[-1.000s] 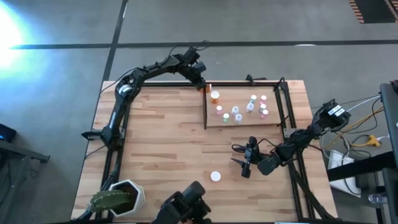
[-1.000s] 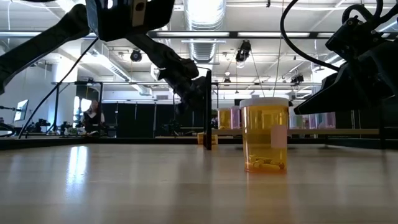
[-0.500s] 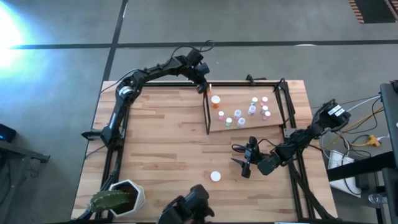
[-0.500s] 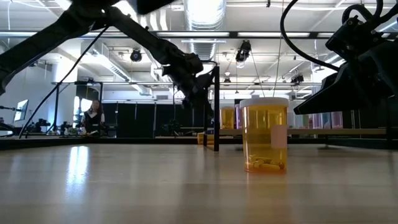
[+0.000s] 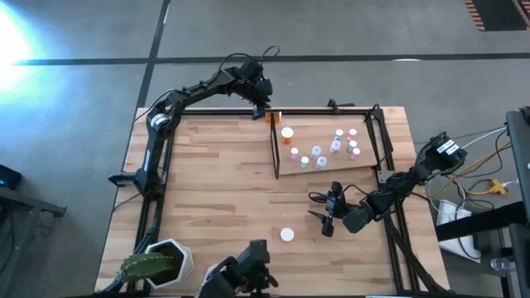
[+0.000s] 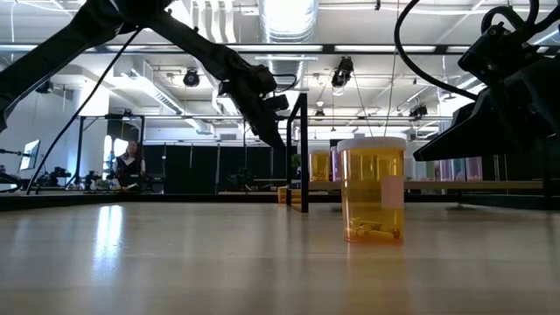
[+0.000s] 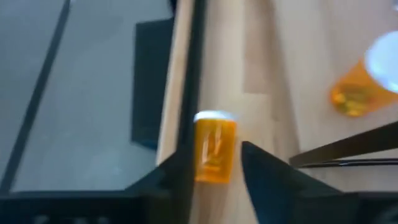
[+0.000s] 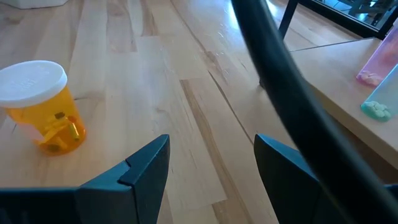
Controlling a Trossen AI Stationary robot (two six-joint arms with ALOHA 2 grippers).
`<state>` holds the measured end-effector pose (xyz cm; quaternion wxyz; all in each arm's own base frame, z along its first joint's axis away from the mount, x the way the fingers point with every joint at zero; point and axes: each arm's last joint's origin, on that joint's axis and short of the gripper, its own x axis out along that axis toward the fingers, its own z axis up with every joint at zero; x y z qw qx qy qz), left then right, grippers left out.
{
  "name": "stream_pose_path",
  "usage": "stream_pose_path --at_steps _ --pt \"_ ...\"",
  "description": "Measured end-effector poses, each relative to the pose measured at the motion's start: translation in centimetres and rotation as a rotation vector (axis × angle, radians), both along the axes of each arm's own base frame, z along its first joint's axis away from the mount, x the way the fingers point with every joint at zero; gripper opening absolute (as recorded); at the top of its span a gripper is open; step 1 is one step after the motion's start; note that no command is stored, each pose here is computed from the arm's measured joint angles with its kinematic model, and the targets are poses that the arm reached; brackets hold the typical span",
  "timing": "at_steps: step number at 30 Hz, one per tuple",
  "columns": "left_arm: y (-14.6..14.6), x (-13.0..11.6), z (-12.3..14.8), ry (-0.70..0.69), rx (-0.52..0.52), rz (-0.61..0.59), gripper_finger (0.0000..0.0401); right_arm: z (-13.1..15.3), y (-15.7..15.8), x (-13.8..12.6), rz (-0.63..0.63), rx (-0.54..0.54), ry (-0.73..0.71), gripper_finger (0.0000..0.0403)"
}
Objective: Pick and place medicine bottles onto shelf by color
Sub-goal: Put the top orange pill bottle on the shelf
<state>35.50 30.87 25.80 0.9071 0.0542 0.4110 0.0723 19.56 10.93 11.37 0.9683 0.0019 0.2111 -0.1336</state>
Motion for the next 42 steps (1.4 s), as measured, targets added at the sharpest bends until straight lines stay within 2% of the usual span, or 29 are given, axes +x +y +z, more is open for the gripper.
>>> stream_pose_path --at_steps 6,11,15,20,25,34,40,42 --pt "-0.2 0.2 -3.2 0.002 0.045 -0.124 0.021 -0.2 0.0 0.0 -0.003 -0.002 0.008 0.0224" --pt "-0.8 0.7 -5.8 -0.04 0.115 -0.165 0.0249 -0.7 0.0 0.0 -0.016 0.012 0.019 0.0224" --pt "-1.3 0.9 -7.3 -0.079 0.16 -0.18 0.0253 -1.0 0.0 0.0 -0.021 0.017 0.026 0.0224" --pt "-1.8 0.5 -8.9 -0.063 0.139 -0.181 0.0253 -1.0 0.0 0.1 -0.024 0.024 0.021 0.0224" --pt "-1.4 0.2 -9.2 -0.045 0.096 -0.074 0.0253 -0.9 0.1 0.1 -0.024 0.026 0.018 0.0224" --pt "-1.7 -0.4 -10.5 0.028 0.108 -0.024 0.0253 -0.6 0.3 0.4 -0.028 0.044 0.003 0.0224" --pt "-2.5 -0.8 -11.4 0.097 0.044 -0.021 0.0253 -0.4 0.4 0.6 -0.033 0.062 -0.008 0.0224" --pt "-2.8 -0.8 -11.3 0.091 0.009 0.014 0.0253 -0.4 0.4 0.6 -0.033 0.063 -0.009 0.0224"
